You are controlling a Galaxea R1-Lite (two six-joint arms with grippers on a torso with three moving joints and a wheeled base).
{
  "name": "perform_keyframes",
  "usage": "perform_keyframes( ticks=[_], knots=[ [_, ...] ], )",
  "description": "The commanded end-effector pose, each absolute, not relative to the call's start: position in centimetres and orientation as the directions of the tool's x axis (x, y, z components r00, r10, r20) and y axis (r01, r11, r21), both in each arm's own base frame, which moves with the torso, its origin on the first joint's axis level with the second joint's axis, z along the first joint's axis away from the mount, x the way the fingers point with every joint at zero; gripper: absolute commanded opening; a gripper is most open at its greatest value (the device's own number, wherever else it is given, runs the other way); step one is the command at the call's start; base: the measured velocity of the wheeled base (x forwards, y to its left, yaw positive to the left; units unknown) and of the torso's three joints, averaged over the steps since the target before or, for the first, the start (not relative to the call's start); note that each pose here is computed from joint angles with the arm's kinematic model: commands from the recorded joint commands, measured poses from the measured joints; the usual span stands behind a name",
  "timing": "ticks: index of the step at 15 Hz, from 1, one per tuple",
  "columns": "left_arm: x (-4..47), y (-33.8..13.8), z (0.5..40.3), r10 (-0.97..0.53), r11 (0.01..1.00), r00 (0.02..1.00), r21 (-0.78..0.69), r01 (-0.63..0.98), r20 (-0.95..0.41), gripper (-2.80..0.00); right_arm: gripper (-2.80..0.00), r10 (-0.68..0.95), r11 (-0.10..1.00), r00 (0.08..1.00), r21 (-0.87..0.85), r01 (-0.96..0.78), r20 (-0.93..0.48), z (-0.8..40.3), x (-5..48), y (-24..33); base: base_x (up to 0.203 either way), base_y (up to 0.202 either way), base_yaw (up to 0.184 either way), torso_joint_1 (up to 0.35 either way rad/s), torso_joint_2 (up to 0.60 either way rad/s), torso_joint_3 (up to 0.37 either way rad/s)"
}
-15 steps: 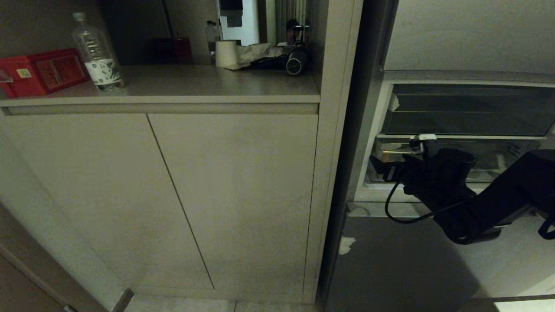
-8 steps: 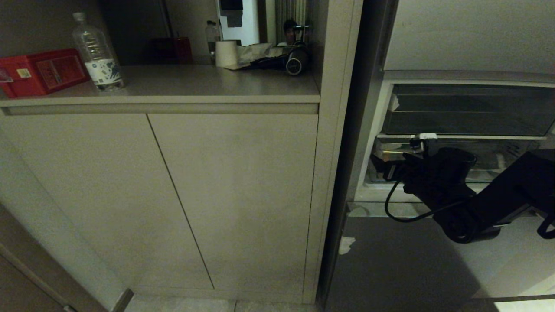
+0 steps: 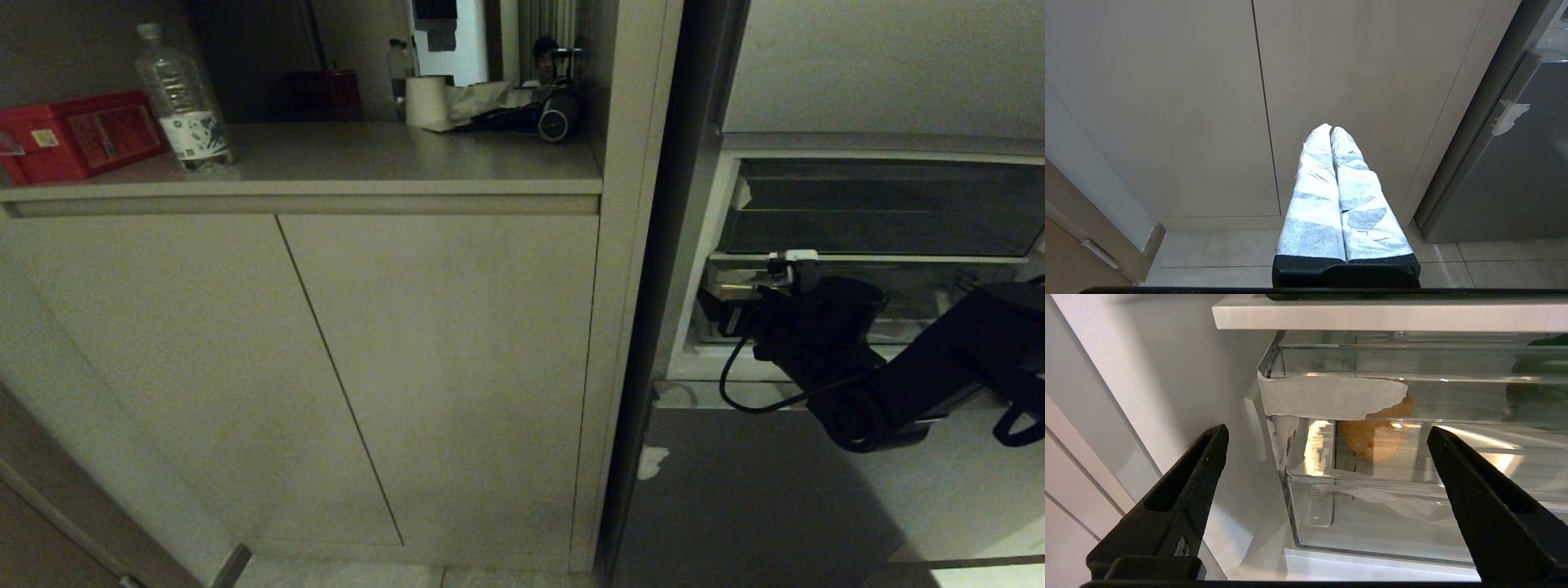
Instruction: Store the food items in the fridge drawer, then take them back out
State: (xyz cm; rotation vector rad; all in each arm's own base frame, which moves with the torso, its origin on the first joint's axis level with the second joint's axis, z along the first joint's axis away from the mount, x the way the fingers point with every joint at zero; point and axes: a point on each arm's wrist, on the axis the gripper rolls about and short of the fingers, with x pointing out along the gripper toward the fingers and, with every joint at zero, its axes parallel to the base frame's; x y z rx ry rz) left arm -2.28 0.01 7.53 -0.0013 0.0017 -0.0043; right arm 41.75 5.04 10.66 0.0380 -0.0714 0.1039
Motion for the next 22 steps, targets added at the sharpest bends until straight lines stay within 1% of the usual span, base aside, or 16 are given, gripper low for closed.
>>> perform_keyframes(
  ticks=[1, 8, 9, 16, 20, 22],
  knots=[
    [-2.3, 0.0, 7.5, -0.005, 1.0, 1.0, -0.002, 0.005, -0.003, -2.8, 0.0, 0.101, 0.994, 0.991, 0.034, -0.104, 0.086, 10.8, 42.0, 5.1, 0.0, 0.0, 0.0, 0.0, 0.0, 0.0],
    [-2.3, 0.0, 7.5, -0.005, 1.0, 1.0, -0.003, 0.005, -0.003, -2.8, 0.0, 0.102, 0.994, 0.992, 0.035, -0.105, 0.071, 10.6, 42.1, 5.1, 0.0, 0.0, 0.0, 0.0, 0.0, 0.0],
    [-2.3, 0.0, 7.5, -0.005, 1.0, 1.0, -0.002, 0.005, -0.003, -2.8, -2.8, 0.105, 0.994, 0.992, 0.035, -0.108, 0.072, 10.6, 42.1, 5.3, 0.0, 0.0, 0.0, 0.0, 0.0, 0.0],
    [-2.3, 0.0, 7.5, -0.006, 1.0, 1.0, -0.002, 0.006, -0.003, -2.8, -2.8, 0.15, 0.988, 0.985, 0.036, -0.153, 0.083, 10.9, 41.8, 8.9, 0.0, 0.0, 0.0, 0.0, 0.0, 0.0],
    [-2.3, 0.0, 7.5, -0.005, 1.0, 1.0, -0.002, 0.005, -0.003, -2.8, -2.8, 0.155, 0.987, 0.985, 0.037, -0.158, 0.078, 11.0, 41.9, 9.3, 0.0, 0.0, 0.0, 0.0, 0.0, 0.0],
    [-2.3, 0.0, 7.5, -0.005, 1.0, 1.0, -0.002, 0.005, -0.003, -2.8, -2.8, 0.127, 0.991, 0.989, 0.038, -0.13, 0.075, 11.0, 41.8, 9.2, 0.0, 0.0, 0.0, 0.0, 0.0, 0.0]
  ],
)
